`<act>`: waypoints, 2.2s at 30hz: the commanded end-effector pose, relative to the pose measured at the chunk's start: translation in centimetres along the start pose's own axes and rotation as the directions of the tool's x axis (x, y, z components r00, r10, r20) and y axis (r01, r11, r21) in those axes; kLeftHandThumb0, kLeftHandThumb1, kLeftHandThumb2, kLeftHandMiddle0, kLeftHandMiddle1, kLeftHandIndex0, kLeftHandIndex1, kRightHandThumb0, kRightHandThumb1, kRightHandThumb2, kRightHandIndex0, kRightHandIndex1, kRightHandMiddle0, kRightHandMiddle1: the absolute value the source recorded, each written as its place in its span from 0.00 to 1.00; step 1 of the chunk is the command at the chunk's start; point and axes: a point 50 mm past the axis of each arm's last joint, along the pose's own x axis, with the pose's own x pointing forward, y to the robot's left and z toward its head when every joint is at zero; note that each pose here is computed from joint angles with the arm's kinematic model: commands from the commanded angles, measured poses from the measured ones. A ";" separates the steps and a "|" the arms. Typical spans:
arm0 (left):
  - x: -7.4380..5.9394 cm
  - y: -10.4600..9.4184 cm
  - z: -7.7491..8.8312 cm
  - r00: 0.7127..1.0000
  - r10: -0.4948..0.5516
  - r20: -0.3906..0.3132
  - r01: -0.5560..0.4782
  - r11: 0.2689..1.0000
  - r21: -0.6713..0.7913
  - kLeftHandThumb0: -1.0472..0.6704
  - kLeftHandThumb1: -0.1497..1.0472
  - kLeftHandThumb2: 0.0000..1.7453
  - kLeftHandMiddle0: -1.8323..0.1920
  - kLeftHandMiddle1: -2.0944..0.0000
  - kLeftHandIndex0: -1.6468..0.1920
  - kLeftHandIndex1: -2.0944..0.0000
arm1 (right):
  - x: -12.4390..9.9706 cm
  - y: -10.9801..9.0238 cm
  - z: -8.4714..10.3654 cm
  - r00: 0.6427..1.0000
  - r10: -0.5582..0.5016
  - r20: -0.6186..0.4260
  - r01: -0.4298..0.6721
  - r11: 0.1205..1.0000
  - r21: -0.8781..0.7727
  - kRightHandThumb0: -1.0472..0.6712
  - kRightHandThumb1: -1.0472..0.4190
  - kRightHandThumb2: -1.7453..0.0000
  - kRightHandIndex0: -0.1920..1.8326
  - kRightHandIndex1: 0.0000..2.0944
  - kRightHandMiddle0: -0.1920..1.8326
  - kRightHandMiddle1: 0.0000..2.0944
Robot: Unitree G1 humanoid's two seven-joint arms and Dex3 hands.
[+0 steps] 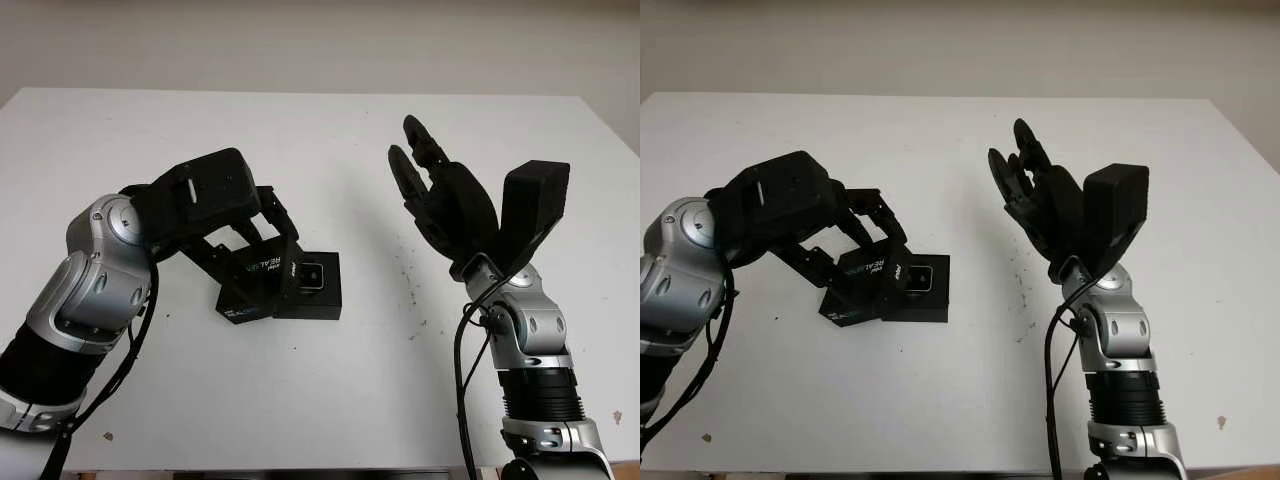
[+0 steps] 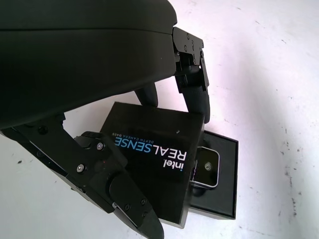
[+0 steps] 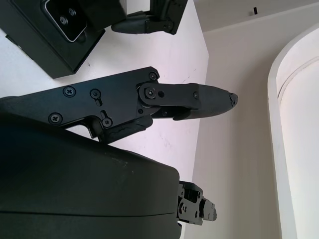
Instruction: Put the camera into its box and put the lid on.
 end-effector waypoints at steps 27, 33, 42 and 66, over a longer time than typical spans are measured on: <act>1.8 0.1 2.4 0.993 0.058 0.101 -0.062 0.997 0.041 0.40 0.93 0.03 0.67 0.20 0.68 0.20 | -0.4 0.0 -0.1 1.000 -0.002 -0.009 0.002 1.000 -0.023 0.26 0.00 0.79 0.02 0.03 0.04 0.03; 2.1 0.4 3.3 0.990 0.085 0.112 -0.082 0.996 -0.034 0.41 0.92 0.03 0.67 0.19 0.68 0.21 | -0.3 0.4 -0.3 1.000 0.009 -0.005 -0.009 1.000 -0.023 0.27 0.00 0.78 0.02 0.03 0.04 0.03; 2.8 0.1 3.9 0.985 0.110 0.129 -0.110 0.994 -0.013 0.43 0.92 0.03 0.67 0.18 0.70 0.27 | -0.4 0.5 -0.5 1.000 0.008 -0.002 -0.008 1.000 -0.016 0.26 0.00 0.78 0.02 0.03 0.04 0.03; 4.7 -2.3 3.9 0.991 0.023 0.134 -0.024 1.000 0.008 0.48 0.94 0.03 0.71 0.19 0.72 0.26 | -0.8 0.4 -0.6 1.000 -0.002 -0.004 0.002 1.000 -0.015 0.26 0.00 0.79 0.03 0.03 0.04 0.03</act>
